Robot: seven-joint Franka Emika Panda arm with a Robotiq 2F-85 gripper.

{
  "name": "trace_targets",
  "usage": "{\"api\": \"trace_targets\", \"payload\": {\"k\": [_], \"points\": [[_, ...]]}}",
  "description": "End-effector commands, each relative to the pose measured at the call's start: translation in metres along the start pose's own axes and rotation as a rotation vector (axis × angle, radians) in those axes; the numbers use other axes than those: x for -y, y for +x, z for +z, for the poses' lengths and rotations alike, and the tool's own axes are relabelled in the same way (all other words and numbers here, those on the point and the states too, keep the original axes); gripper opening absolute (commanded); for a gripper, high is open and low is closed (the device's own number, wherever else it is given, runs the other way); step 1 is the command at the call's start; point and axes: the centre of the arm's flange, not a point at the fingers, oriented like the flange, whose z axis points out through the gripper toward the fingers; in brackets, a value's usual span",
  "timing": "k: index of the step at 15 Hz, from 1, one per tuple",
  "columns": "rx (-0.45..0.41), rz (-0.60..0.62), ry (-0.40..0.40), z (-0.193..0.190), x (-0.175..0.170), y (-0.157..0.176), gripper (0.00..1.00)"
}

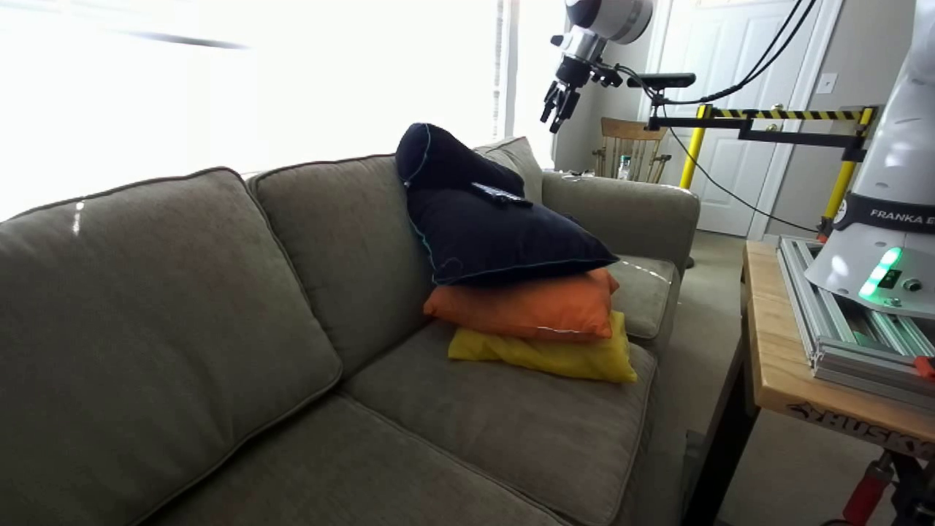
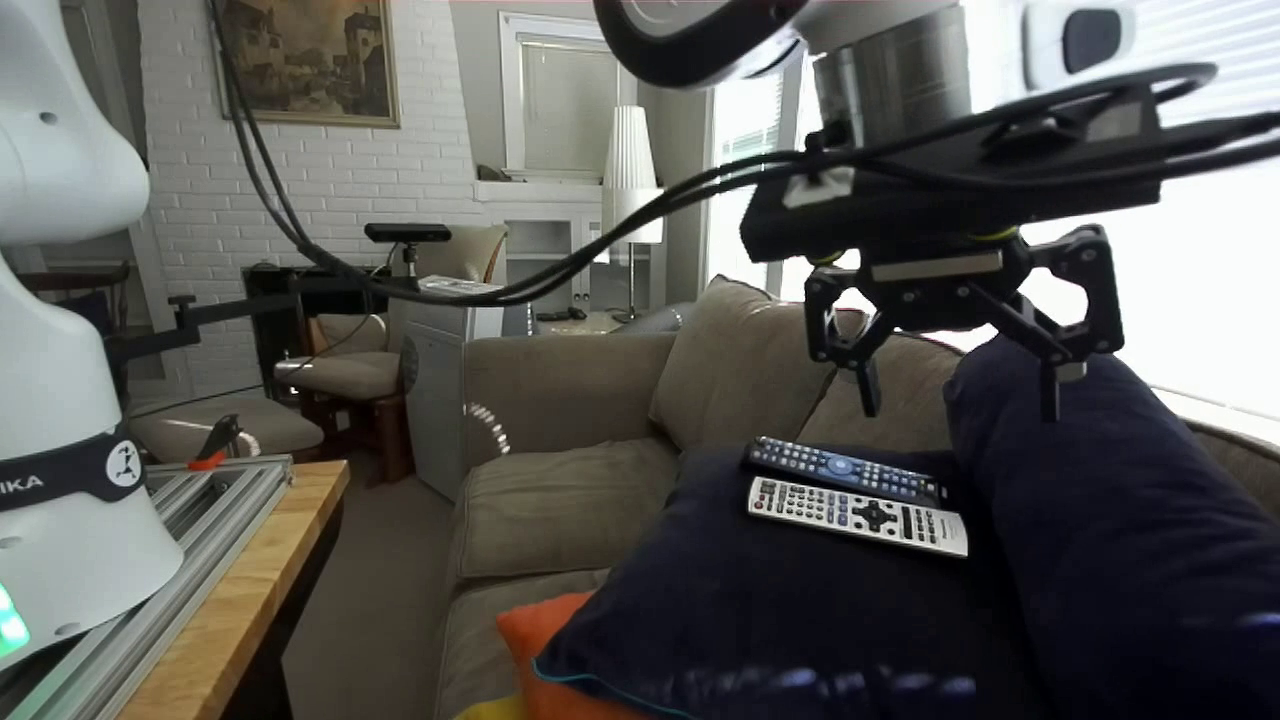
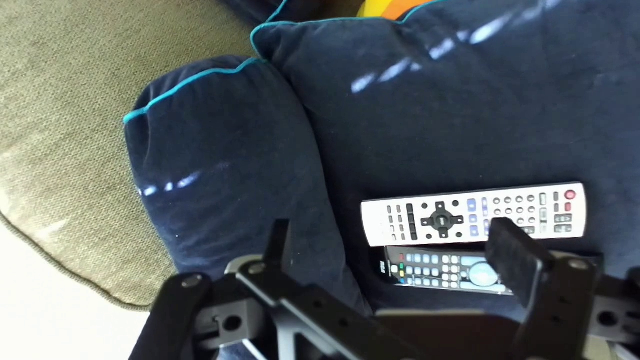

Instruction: Place the topmost pillow on the right side of the sofa.

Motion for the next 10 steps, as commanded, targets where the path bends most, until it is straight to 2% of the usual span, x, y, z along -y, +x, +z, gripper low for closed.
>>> {"api": "trace_targets", "payload": {"k": [1,7,10], "points": [[-0.026,-0.054,-0.029,0.038,-0.036,0.008,1.00],[-0.058,-0.066,-0.111,0.083,-0.057,0.022,1.00],[-0.060,-0.058,-0.127,0.099,-0.066,0.028,1.00]]}}
